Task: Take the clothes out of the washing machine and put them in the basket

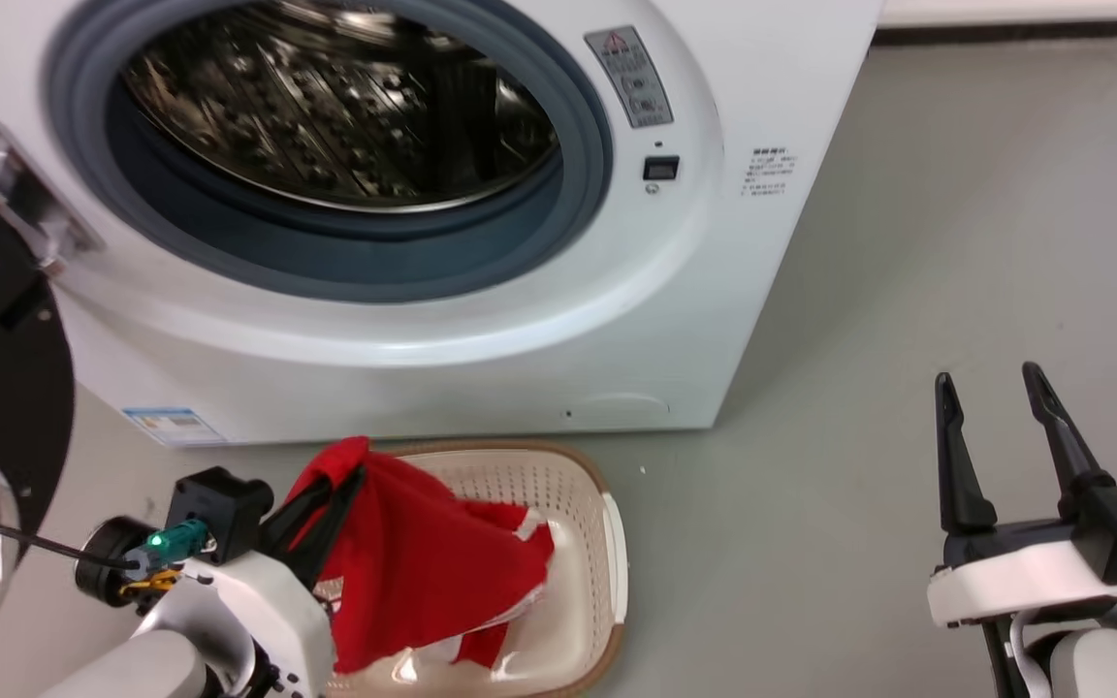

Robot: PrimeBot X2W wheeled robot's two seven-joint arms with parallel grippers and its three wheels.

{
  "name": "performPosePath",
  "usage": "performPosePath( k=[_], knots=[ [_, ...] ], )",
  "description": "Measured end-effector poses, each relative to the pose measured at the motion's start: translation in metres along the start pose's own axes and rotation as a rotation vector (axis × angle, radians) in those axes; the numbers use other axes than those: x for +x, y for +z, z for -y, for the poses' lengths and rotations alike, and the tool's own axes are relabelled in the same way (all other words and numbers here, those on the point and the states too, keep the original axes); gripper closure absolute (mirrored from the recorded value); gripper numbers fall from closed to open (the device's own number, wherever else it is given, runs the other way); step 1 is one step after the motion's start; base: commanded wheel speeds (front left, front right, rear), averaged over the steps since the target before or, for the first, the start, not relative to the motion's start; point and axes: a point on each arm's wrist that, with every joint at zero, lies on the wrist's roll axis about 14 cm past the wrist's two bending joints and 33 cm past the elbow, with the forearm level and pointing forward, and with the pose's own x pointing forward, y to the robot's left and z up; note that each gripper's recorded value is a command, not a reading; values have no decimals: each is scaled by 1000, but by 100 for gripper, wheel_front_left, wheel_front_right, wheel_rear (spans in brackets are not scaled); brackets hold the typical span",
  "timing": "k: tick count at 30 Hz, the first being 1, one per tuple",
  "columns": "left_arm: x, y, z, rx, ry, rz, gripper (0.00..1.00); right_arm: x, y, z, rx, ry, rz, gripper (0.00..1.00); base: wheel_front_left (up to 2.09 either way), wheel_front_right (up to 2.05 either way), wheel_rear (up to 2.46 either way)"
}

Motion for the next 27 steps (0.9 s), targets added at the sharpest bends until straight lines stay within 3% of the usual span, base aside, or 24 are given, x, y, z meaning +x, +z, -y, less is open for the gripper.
performPosePath(
  k=[15,27],
  knots=[
    [80,-133,-33,-66,8,-310,100,28,-49,12,-29,-21,-101,0,0,0,0],
    [133,-218,-30,-104,-8,-509,100,24,-94,39,-37,-95,-218,0,0,0,0]
  ],
)
